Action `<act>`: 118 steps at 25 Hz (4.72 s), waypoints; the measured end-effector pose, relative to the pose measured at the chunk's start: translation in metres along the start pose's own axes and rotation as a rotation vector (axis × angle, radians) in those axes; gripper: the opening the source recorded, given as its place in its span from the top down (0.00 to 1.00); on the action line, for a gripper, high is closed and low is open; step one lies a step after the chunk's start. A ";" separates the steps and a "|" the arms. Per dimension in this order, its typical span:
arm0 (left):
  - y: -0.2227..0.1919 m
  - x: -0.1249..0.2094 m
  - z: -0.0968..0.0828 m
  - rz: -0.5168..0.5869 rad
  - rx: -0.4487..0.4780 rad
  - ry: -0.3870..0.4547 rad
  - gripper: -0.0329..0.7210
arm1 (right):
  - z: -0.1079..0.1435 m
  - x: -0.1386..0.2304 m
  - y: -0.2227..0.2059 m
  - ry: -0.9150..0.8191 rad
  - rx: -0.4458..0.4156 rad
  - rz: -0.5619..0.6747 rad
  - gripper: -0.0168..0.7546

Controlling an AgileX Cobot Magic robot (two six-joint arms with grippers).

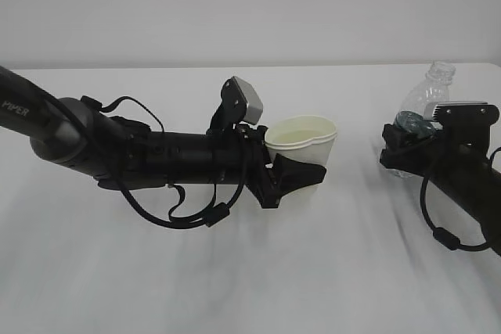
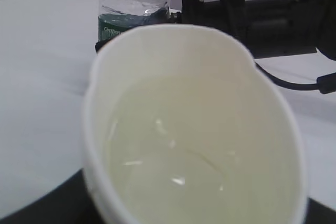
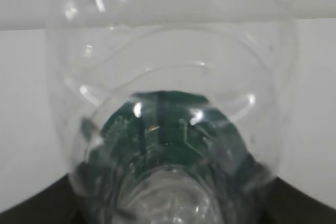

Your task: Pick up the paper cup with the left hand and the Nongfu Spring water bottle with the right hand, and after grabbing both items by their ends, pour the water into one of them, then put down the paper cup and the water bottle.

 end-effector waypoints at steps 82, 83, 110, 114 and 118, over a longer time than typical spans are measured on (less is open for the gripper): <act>0.148 -0.014 0.133 -0.196 -0.360 0.156 0.43 | 0.034 -0.053 0.114 0.030 -0.137 -0.061 0.22; 0.151 -0.011 0.134 -0.197 -0.366 0.165 0.43 | 0.034 -0.053 0.114 0.030 -0.137 -0.061 0.22; 0.203 0.009 0.156 -0.252 -0.546 0.198 0.46 | 0.037 -0.053 0.115 0.032 -0.150 -0.061 0.22; 0.206 0.006 0.159 -0.266 -0.573 0.186 0.46 | 0.037 -0.053 0.115 0.032 -0.150 -0.061 0.22; 0.209 0.004 0.163 -0.283 -0.602 0.179 0.46 | 0.037 -0.053 0.115 0.032 -0.150 -0.061 0.22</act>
Point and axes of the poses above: a point on each arm's last joint axis where the gripper is mounted, y pointing back along that axis away from the gripper, z along the wrist's bending axis when the last joint is at zero, x = y × z, the point moved 8 cm from there along -y, pointing out along that axis toward the gripper, and after that the axes turned 9 degrees about y, right-handed, at the moved point
